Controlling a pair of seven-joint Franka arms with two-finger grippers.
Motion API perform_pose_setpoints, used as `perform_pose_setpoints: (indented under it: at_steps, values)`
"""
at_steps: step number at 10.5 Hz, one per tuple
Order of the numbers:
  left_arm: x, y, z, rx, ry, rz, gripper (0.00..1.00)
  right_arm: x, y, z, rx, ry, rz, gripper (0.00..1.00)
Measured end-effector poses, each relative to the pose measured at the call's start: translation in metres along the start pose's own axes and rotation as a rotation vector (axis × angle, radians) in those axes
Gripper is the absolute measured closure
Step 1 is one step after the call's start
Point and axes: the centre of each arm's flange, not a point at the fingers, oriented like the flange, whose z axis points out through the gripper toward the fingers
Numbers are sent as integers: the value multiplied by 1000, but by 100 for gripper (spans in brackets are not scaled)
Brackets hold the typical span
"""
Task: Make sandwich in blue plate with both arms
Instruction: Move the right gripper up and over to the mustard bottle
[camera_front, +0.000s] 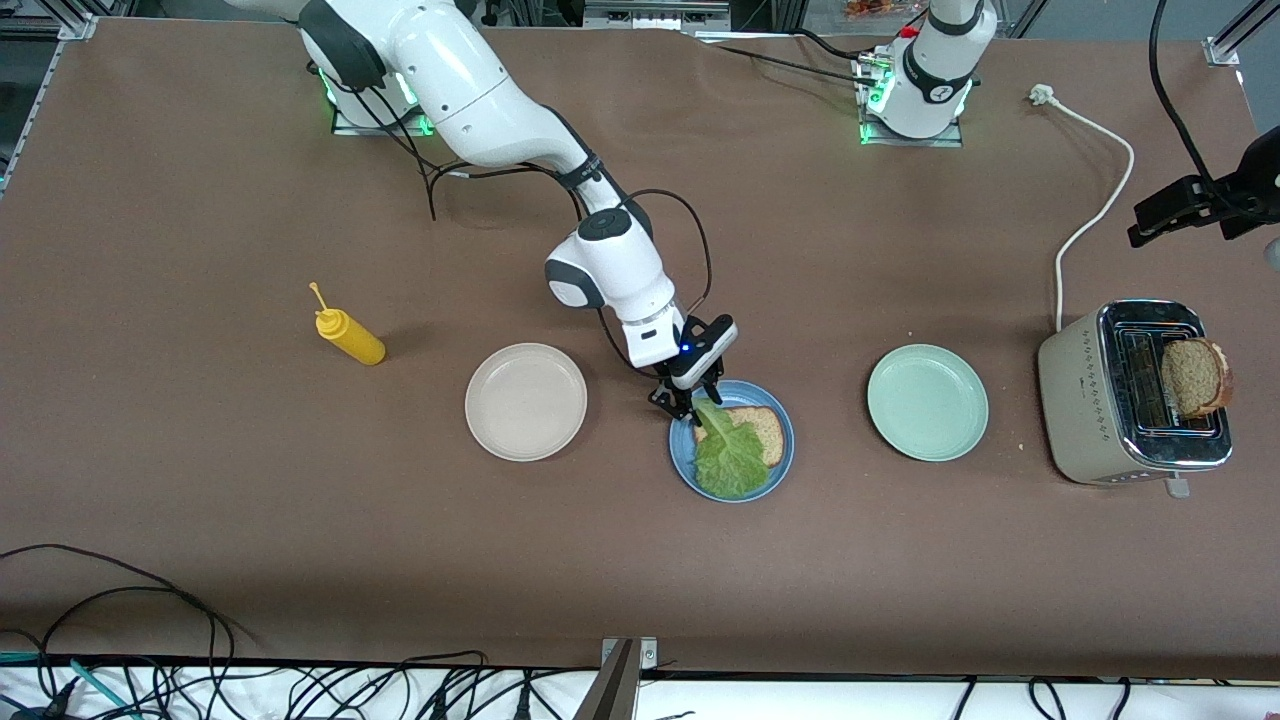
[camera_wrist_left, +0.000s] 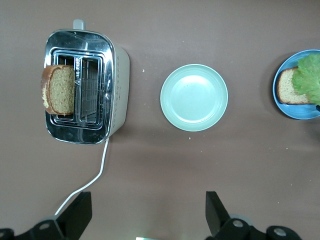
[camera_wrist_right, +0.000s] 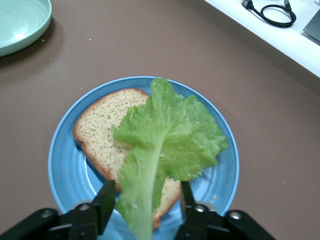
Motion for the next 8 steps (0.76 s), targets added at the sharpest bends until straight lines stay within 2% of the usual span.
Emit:
perform_pose_setpoints:
  at_steps: [3, 4, 8]
  values:
    - [0, 0, 0, 0, 0, 0, 0, 1, 0, 0, -1, 2, 0, 4]
    - [0, 0, 0, 0, -1, 0, 0, 2, 0, -1, -1, 4, -1, 0]
    - [0, 0, 1, 0, -1, 0, 0, 22, 4, -15, -9, 17, 8, 0]
